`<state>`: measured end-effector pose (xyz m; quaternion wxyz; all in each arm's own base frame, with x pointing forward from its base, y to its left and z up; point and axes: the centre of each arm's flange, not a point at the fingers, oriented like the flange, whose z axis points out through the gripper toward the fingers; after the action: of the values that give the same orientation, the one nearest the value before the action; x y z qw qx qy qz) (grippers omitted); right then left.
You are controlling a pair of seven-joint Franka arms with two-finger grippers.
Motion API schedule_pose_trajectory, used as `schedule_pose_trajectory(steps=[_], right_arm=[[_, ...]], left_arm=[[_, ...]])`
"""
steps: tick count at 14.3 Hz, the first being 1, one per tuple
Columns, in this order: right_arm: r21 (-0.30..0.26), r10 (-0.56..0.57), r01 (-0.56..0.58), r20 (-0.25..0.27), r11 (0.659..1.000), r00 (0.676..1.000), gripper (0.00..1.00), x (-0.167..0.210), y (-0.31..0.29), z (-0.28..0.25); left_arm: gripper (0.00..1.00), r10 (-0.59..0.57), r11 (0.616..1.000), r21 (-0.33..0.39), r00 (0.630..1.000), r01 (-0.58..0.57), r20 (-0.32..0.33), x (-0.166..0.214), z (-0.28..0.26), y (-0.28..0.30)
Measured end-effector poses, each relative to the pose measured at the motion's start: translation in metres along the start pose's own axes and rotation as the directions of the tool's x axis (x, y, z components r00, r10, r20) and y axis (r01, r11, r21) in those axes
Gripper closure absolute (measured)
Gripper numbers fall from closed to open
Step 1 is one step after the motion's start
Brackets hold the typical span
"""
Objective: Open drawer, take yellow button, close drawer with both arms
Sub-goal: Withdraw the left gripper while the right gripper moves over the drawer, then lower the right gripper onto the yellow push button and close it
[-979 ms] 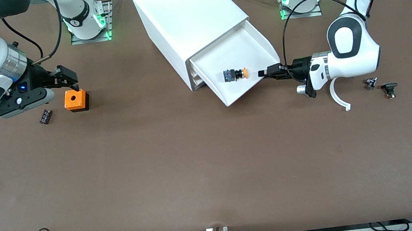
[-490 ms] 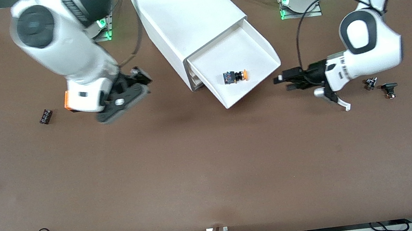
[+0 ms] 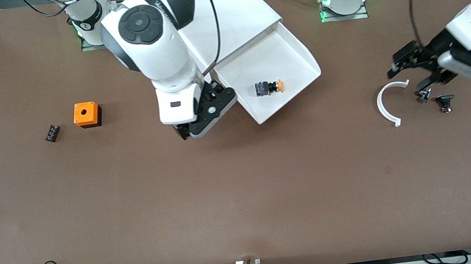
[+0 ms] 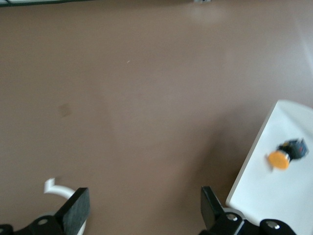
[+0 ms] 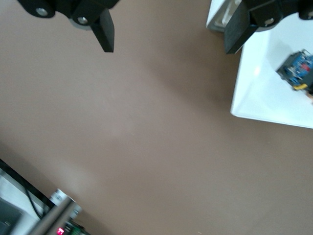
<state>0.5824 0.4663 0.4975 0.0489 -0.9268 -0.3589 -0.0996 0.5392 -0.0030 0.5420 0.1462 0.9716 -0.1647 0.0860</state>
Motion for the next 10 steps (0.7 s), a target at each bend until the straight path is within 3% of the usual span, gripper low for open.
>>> schedule_pose_trajectory(steps=[2, 4, 7, 10], right_arm=[[0.014, -0.061, 0.062, -0.039, 0.998, 0.997, 0.0, 0.008, -0.046, 0.014], [0.019, -0.124, 0.125, -0.062, 0.992, 0.99, 0.0, 0.011, -0.084, 0.017], [0.009, -0.234, 0.235, -0.077, 0.972, 0.969, 0.0, 0.012, -0.112, 0.029], [0.009, -0.292, 0.294, -0.065, 0.956, 0.954, 0.0, 0.012, -0.121, 0.06]], left_arm=[[0.0, 0.034, 0.991, 0.128, 0.995, -0.046, 0.098, -0.004, -0.044, 0.012], [0.0, -0.042, 0.975, 0.221, 0.984, 0.002, 0.174, -0.004, -0.066, 0.035], [0.0, -0.181, 0.949, 0.292, 0.964, 0.118, 0.196, -0.003, -0.064, 0.054], [0.0, -0.215, 0.935, 0.324, 0.956, 0.144, 0.199, 0.0, -0.057, 0.054]])
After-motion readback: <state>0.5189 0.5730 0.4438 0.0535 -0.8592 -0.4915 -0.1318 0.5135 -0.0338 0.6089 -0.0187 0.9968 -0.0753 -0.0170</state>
